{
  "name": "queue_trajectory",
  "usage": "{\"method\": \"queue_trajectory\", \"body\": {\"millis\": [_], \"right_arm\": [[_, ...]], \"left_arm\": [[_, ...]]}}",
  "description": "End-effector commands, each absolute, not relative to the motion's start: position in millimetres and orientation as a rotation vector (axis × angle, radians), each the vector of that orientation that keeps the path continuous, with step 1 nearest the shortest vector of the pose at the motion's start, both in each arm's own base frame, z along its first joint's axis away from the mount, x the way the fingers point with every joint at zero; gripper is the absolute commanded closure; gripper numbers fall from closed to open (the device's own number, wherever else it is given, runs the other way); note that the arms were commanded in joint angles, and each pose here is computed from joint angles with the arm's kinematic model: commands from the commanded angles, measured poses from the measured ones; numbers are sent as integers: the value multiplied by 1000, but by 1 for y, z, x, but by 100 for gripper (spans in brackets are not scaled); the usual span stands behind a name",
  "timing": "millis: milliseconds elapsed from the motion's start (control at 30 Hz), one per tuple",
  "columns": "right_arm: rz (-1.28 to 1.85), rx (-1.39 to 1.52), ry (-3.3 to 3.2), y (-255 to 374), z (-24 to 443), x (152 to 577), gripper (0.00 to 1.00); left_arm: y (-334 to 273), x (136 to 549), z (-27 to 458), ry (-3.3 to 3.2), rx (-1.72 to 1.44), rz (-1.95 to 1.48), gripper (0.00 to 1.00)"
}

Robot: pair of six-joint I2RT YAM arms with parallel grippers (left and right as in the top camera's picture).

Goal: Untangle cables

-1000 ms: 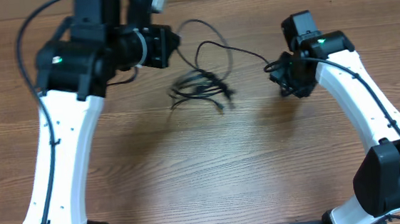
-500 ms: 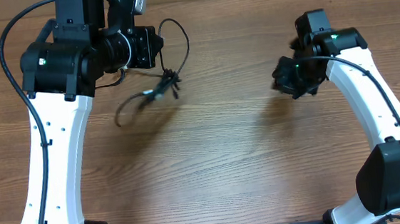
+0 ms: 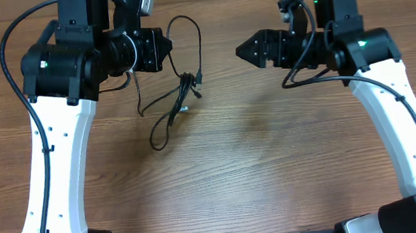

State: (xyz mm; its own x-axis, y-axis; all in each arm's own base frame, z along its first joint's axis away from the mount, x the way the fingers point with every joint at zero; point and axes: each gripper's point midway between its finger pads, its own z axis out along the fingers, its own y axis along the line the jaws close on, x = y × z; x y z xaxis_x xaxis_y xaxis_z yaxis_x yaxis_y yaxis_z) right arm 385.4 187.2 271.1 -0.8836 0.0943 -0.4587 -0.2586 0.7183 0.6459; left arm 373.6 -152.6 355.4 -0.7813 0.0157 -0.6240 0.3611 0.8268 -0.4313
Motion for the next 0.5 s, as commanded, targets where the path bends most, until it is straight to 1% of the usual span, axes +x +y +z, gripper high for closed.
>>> {"method": "queue_trajectory", "body": {"millis": [0,133,233,467], "right_arm": [[948,66,2532,188,255,393,7],[732,359,2621,154,231,393,7],[603,511,2651,122,219,391,7],[471,791,2679,39,205,380,5]], "left_arm": [[-162,365,368,2350,317,-781,96],[-159,361,355,2399,318,-764,96],[-161,360,337,2457,323,-745,96],[-202,352,271,2599,509,-769,96]]}}
